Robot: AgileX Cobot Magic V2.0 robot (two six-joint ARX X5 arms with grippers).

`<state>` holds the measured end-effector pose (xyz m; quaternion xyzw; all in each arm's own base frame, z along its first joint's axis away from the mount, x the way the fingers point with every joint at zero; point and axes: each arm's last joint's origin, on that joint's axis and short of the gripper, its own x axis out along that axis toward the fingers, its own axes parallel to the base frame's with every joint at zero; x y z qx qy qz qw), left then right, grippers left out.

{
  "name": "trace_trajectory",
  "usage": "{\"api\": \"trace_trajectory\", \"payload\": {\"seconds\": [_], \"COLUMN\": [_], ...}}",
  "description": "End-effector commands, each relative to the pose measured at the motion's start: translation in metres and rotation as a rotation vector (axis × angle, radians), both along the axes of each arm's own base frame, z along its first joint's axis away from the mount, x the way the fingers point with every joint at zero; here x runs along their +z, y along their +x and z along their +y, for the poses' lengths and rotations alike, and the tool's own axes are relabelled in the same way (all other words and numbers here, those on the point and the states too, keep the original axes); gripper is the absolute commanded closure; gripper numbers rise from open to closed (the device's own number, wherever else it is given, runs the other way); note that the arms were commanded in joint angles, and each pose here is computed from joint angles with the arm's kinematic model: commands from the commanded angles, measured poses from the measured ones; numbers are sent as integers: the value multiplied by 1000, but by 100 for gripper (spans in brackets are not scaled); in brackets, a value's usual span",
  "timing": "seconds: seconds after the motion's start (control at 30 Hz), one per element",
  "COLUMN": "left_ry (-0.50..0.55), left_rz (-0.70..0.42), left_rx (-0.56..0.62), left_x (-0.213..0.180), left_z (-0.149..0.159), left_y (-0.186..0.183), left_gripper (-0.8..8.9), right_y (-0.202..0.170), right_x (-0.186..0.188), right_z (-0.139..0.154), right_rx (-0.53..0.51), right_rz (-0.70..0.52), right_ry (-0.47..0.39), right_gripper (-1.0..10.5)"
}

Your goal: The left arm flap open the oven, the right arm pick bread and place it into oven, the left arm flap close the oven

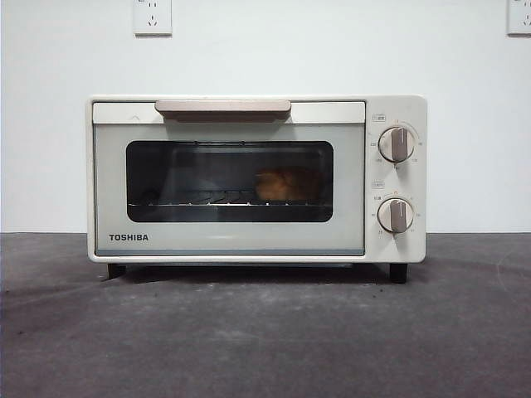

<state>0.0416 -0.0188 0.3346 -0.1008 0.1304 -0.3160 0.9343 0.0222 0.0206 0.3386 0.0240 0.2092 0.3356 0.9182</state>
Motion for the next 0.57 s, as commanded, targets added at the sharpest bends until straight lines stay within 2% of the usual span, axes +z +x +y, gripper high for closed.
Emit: {"api": "trace_trajectory", "payload": {"seconds": [0.03,0.57], "left_ry": [-8,-9], "left_rz": [-16,-17], "left_rx": [-6,-6], "left_x": [5,-5], "left_z": [0,0], "left_y": [0,6], "left_gripper": [806,806], "right_y": [-1,-1], "right_x": [5,5], "right_z": [-1,-1], "right_rx": [13,13], "right_rz": [-19,-19], "right_ry": [10,10], "right_gripper": [928,928]}}
